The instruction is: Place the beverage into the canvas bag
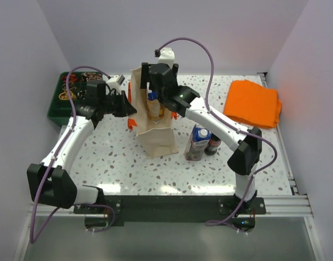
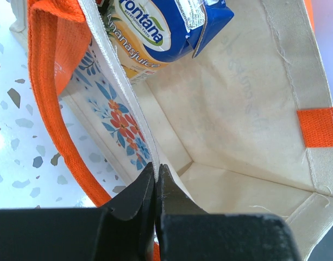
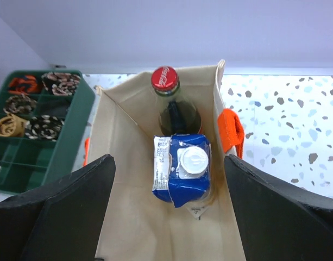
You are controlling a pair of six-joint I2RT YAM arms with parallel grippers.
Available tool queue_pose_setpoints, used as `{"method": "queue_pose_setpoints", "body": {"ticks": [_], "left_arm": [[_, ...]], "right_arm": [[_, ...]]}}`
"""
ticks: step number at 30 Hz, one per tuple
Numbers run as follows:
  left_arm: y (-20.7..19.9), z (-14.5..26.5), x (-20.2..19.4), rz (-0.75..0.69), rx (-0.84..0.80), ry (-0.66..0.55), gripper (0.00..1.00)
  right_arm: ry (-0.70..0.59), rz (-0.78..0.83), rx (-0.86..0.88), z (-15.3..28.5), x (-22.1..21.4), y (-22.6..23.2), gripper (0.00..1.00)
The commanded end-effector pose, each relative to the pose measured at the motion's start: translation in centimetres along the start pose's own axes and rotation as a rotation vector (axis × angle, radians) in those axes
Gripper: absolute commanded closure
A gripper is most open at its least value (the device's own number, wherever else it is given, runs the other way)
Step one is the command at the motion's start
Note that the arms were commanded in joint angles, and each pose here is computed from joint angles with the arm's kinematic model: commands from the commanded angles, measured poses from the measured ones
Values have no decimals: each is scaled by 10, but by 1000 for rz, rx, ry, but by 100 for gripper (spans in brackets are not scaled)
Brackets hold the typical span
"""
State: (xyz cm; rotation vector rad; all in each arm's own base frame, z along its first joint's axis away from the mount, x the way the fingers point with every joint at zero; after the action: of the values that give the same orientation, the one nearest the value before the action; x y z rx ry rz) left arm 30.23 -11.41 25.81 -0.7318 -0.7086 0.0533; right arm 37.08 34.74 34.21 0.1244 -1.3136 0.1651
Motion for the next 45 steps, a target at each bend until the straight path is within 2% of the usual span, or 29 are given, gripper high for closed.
{"method": "queue_pose_setpoints", "body": {"ticks": [1, 5, 9, 16, 30, 37, 45], "left_arm": [[-8, 0, 5, -25, -29, -6, 98], [-10, 0, 9, -30, -32, -14, 96], [-13, 0, 15, -35, -37, -19, 89], [-18, 0, 25, -51, -44, -32, 82], [-27, 6, 35, -68, -54, -52, 57], [-33, 23, 43, -85, 2, -111, 46], [-33, 44, 55, -97, 124, -200, 40]], "right_arm": [[-105, -61, 29, 24, 42, -7, 15], [-123, -67, 25, 34, 51, -14, 15], [-139, -71, 25, 47, 60, -22, 15], [-115, -34, 13, 63, 54, -37, 14], [-48, 15, -31, 88, 34, -63, 13], [5, 39, -50, 106, 35, -81, 7], [111, 38, -56, 120, 33, -120, 3]]}}
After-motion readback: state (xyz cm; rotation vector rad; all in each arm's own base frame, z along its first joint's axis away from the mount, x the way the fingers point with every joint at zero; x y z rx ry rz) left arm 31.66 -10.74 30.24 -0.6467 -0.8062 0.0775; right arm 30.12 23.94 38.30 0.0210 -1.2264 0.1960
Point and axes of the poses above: each gripper's point midway between its finger pads, its own z axis back along the fingers, its own y axis along the line the jaws close on, x = y × z, the point moved 7 cm from there along z, back along the fingers, and after that the axes turned 12 degrees about z, right-handed, at the moved point
